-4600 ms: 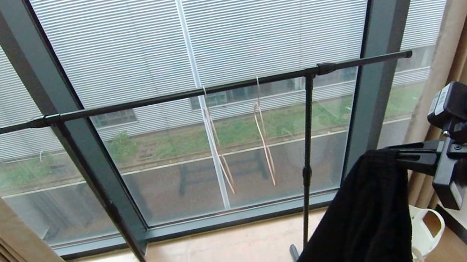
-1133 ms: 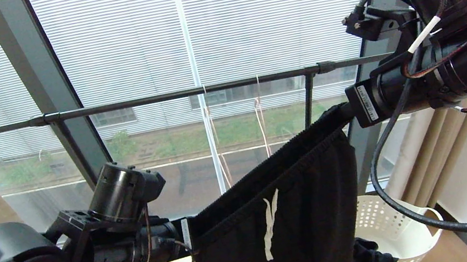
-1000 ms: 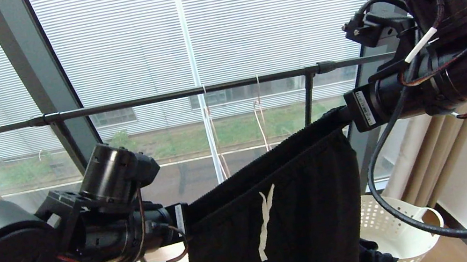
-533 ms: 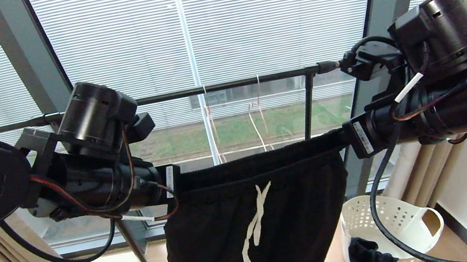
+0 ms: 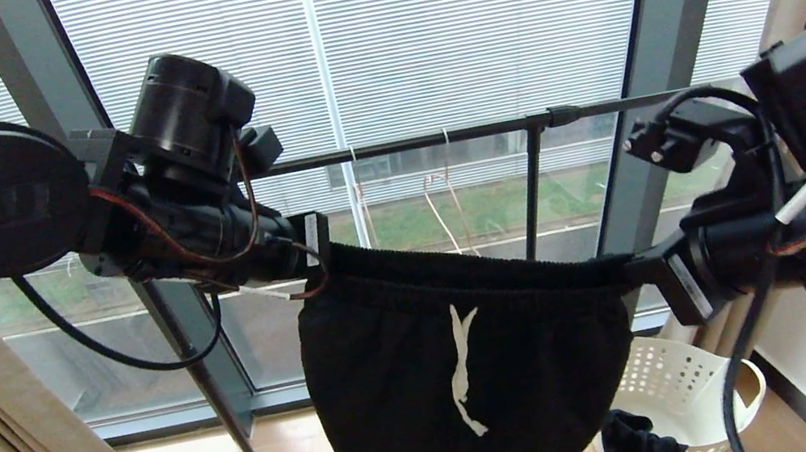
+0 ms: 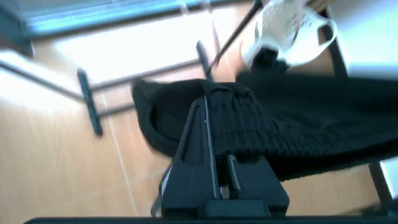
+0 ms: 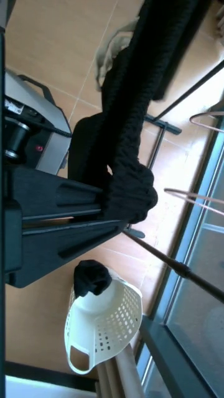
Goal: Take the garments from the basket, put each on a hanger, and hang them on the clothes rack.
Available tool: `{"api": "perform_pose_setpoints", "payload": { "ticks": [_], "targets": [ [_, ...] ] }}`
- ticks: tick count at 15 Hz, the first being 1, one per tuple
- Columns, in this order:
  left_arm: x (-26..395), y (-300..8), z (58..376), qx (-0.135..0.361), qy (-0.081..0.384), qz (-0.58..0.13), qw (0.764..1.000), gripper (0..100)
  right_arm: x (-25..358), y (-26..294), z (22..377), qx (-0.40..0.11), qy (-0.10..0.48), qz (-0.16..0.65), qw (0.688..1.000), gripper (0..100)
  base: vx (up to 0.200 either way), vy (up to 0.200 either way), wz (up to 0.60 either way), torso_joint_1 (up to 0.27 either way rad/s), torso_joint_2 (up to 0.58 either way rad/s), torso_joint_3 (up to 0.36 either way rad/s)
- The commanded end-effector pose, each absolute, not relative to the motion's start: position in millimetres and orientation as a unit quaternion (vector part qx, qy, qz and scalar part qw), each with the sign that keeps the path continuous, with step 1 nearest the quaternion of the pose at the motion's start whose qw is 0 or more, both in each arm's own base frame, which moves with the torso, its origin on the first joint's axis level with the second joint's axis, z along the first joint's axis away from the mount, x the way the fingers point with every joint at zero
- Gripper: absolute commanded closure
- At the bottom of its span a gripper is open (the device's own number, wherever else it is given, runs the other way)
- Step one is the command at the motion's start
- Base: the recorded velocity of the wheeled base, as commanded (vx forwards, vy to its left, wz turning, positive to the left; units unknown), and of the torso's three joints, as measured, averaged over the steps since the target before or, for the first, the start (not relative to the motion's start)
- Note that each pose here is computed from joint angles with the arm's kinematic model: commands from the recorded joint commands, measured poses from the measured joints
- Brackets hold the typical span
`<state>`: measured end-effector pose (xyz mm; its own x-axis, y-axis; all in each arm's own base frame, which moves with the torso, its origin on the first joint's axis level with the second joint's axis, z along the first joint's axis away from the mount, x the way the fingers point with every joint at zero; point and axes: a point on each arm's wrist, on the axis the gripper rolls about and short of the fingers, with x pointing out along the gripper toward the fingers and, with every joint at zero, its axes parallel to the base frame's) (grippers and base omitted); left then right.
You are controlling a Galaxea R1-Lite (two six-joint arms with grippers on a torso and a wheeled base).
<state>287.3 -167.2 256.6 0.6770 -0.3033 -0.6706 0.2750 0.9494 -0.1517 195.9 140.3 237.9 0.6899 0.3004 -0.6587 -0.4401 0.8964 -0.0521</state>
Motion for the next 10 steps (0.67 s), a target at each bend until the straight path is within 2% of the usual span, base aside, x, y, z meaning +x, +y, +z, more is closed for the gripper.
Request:
{"api": "perform_pose_setpoints", "payload": {
  "ticks": [1,4,6,8,10],
  "targets": [
    [313,-187,259,-0.015,0.353,-0.17,0.92,100,156,138,231,-0.144,0.33,0.263,0.895,100,0.0,0.0,0.0,0.0,0.0,0.0],
    [327,-208,272,-0.009,0.334,-0.19,0.923,100,136,162,219,-0.175,0.343,0.343,0.857,100,0.0,0.0,0.0,0.0,0.0,0.0],
    [333,-221,263,0.002,0.347,-0.197,0.917,100,134,182,211,-0.188,0.353,0.38,0.834,100,0.0,0.0,0.0,0.0,0.0,0.0],
    [331,-230,258,0.021,0.349,-0.211,0.913,100,133,206,208,-0.2,0.356,0.403,0.819,100,0.0,0.0,0.0,0.0,0.0,0.0],
    [330,-233,257,0.023,0.35,-0.214,0.912,100,129,233,208,-0.189,0.36,0.419,0.812,100,0.0,0.0,0.0,0.0,0.0,0.0]
  ]
}}
